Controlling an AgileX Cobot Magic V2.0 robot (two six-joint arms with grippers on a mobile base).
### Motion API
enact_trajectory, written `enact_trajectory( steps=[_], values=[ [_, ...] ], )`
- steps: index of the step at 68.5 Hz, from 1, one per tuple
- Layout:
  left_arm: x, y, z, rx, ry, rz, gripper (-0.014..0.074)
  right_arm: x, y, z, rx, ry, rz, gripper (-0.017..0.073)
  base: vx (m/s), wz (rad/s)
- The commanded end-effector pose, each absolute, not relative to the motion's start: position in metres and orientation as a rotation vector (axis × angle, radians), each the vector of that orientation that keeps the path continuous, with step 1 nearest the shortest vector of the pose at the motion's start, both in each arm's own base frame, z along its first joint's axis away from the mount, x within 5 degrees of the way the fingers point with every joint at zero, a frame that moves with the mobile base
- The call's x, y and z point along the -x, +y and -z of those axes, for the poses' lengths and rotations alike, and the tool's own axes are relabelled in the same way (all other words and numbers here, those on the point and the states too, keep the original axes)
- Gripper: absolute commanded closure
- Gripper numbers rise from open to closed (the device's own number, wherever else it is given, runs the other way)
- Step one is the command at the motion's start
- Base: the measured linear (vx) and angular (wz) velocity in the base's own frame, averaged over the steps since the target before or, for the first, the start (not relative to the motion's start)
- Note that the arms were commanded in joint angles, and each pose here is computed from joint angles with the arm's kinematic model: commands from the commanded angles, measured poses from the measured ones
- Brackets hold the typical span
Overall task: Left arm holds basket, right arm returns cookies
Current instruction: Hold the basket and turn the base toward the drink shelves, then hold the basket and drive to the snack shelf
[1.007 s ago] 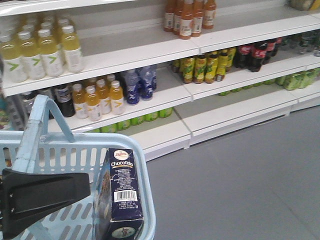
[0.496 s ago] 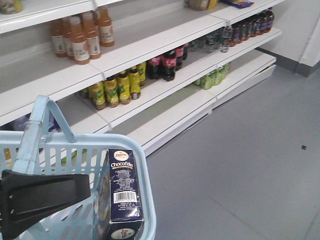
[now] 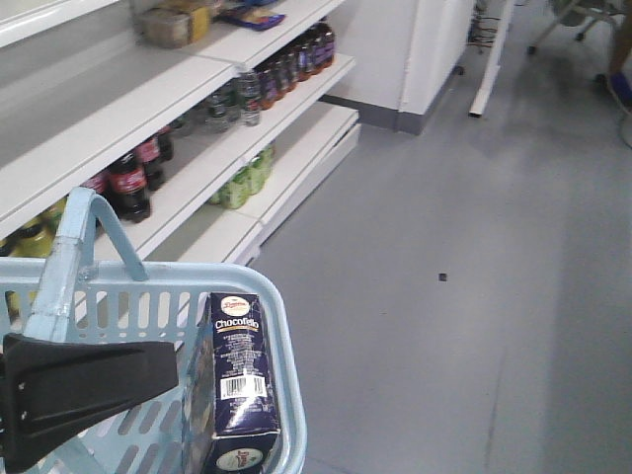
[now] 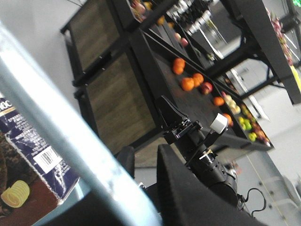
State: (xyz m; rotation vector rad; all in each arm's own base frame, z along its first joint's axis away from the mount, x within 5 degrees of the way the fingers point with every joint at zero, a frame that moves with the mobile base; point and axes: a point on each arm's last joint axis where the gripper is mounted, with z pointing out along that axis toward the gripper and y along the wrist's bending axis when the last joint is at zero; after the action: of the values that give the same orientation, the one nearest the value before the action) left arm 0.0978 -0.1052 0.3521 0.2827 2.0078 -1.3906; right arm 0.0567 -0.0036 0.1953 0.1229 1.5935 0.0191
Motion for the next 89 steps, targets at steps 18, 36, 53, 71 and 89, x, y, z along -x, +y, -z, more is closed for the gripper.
enact_trajectory(
  steps=[18, 36, 53, 71, 89],
  values=[
    [-0.0968, -0.1051, -0.3682, -0.246, 1.918, 1.45, 0.06, -0.0559, -0.004, -0.2019, -0.112, 1.512, -0.004, 0.0567, 0.39, -0.72],
    [-0.097, -0.105, -0.3682, -0.244, 1.917, 1.449, 0.06, -0.0559, -0.004, -0.2019, -0.112, 1.512, -0.004, 0.0567, 0.41, -0.33],
    [-0.0971, -0.105, -0.3682, -0.242, 1.917, 1.448, 0.06, -0.0559, -0.004, -0.2019, -0.112, 1.512, -0.004, 0.0567, 0.44, -0.1],
    [-0.0971, -0.105, -0.3682, -0.242, 1.917, 1.448, 0.06, -0.0559, -0.004, -0.2019, -0.112, 1.512, -0.004, 0.0567, 0.45, -0.06],
    [-0.0971, -0.105, -0.3682, -0.242, 1.917, 1.448, 0.06, -0.0559, -0.004, -0.2019, -0.112, 1.512, -0.004, 0.0567, 0.43, -0.05]
  ],
)
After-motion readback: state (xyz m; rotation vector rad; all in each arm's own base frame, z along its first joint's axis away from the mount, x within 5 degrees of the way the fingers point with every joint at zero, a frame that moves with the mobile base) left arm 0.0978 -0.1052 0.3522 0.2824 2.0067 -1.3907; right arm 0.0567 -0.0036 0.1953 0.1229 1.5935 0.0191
